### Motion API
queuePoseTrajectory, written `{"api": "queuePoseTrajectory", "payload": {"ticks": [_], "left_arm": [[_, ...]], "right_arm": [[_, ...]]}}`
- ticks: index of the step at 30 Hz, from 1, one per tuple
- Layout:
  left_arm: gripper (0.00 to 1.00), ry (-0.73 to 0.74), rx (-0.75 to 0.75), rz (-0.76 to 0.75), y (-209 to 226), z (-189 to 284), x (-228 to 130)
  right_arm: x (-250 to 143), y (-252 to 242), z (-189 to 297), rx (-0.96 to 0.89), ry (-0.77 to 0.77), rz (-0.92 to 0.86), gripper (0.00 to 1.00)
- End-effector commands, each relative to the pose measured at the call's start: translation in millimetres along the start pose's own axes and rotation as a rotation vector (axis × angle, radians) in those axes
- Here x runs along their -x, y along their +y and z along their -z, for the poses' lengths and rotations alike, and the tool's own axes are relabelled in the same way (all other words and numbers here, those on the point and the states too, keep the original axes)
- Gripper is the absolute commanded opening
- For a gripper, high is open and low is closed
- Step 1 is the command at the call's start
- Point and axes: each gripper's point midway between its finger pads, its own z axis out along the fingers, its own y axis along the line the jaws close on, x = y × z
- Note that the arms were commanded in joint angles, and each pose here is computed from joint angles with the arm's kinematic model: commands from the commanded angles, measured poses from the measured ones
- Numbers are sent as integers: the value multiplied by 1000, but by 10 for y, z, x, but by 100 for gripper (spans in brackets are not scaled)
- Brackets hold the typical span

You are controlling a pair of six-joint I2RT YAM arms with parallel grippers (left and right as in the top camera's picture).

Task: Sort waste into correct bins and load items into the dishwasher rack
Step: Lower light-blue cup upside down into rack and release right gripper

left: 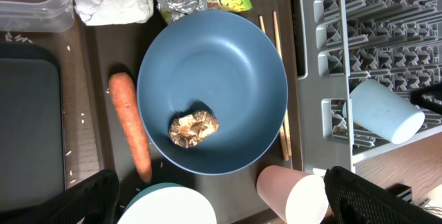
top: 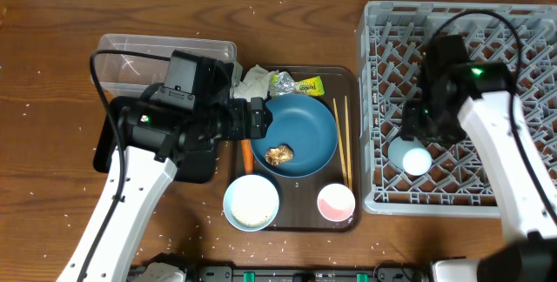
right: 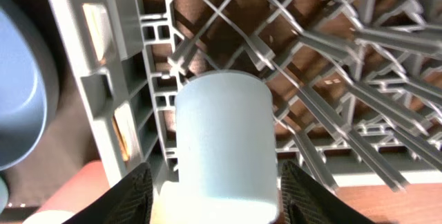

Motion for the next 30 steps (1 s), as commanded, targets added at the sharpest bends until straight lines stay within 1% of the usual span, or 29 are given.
{"api": "queuePoseTrajectory", "payload": {"ticks": [1,3,4,5,7,8,12,15,17,20,22,23,27,30], "left_arm": [[96,-20,8,-24,1,52,40],[96,-19,8,-24,0,52,40],[96,-19,8,-24,0,52,40],[96,-20,8,-24,0,52,41],[96,-21,8,-25,0,52,43],[96,-21,8,-25,0,52,44],[96,-20,9,-28,1,52,42],[96,-20,8,-27,0,52,41],[96,-20,8,-27,0,52,41],[96,-20,8,-28,0,52,42],[96,-20,8,-27,0,52,41],[96,-20,8,-27,0,52,41],[96,-20,8,-27,0,52,41],[96,-20,8,-27,0,52,41]], "right_arm": [[-97,-73,183,-15,-23,3,55],[-252,-83,209,-12,29,4,60],[-315,-96,208,-17,55,4,63],[-376,-109,195,-23,80,5,69],[-447,-99,126,-23,110,10,90],[-475,-86,78,-21,121,11,98],[-555,31,-154,18,150,24,99],[-546,-10,-333,-15,134,-20,99],[-519,-55,-418,-42,115,-33,96],[-451,-58,-498,-46,79,-53,86],[-381,-55,-500,-46,50,-53,83],[-352,-49,-488,-42,38,-55,80],[-280,-43,-437,-36,14,-59,59],[-258,-37,-407,-33,7,-43,38]]}}
